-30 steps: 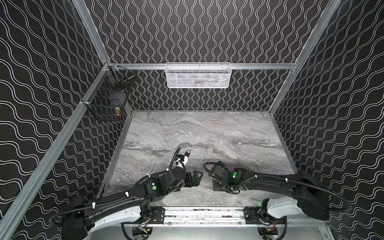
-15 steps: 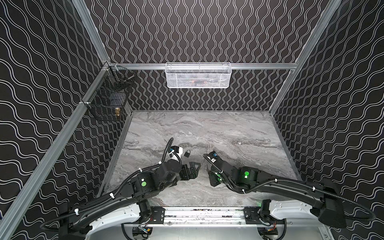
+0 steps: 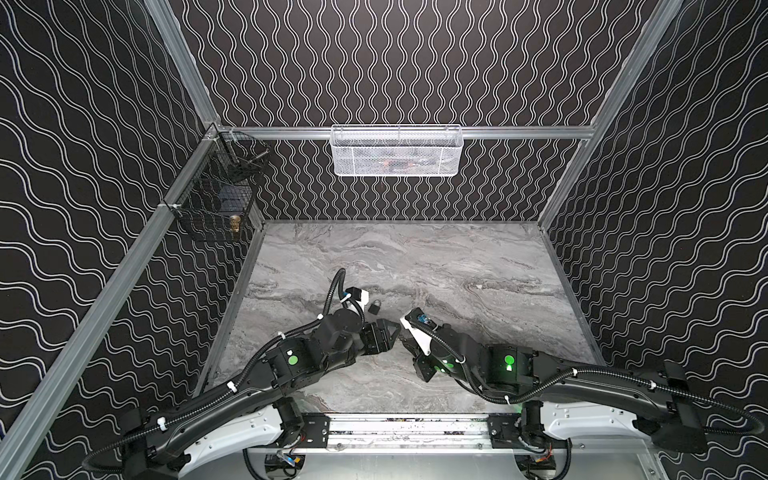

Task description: Unlock with the key

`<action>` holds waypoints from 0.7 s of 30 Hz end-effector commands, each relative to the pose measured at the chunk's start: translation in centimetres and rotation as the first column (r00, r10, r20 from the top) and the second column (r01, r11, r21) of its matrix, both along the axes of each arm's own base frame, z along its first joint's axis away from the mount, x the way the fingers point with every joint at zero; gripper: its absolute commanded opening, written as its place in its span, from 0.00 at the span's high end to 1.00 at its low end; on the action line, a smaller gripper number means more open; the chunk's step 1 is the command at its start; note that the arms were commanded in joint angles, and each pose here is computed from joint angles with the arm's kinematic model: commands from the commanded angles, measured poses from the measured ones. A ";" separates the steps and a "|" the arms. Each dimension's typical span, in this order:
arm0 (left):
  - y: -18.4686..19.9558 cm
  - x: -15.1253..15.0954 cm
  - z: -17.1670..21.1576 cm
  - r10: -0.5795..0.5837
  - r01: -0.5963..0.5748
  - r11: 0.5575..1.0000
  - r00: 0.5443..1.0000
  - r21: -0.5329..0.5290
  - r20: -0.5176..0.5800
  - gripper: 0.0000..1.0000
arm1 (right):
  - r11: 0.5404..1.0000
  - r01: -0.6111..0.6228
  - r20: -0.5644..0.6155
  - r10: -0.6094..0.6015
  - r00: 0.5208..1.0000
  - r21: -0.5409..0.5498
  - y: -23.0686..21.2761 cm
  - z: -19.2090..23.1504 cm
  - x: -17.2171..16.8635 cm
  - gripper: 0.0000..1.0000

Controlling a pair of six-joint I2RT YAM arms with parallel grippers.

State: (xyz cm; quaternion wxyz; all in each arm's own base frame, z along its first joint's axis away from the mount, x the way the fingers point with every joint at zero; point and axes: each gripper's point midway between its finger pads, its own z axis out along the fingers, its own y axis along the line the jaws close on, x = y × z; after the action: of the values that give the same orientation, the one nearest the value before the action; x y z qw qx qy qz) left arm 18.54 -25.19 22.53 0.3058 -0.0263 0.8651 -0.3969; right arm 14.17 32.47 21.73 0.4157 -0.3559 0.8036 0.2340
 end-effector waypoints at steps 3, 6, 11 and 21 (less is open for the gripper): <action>-1.8 0.4 1.2 -0.027 0.024 0.995 0.999 -0.095 -0.026 0.42 | 0.999 -0.033 0.062 0.031 0.998 0.033 1.1 1.4 0.1 1.00; -2.4 0.7 1.4 -0.039 0.035 0.991 0.999 -0.130 -0.033 0.51 | 0.999 -0.025 0.073 0.022 0.997 0.030 1.3 1.4 0.3 1.00; -1.9 1.2 0.9 -0.010 0.004 0.994 0.999 -0.114 -0.046 0.64 | 0.999 -0.025 0.084 0.022 0.996 0.037 1.5 1.2 0.4 1.00; -1.4 1.5 0.5 -0.003 -0.005 0.992 0.998 -0.124 -0.069 0.85 | 1.000 -0.011 0.099 0.010 0.995 0.005 1.7 0.7 0.9 1.00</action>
State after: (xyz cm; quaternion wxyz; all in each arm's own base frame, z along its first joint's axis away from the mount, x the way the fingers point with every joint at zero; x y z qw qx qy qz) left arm 19.87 -26.56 22.19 0.2686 -0.0566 0.8567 -0.4368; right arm 14.67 33.73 21.69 0.4411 -0.3745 0.7853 0.2204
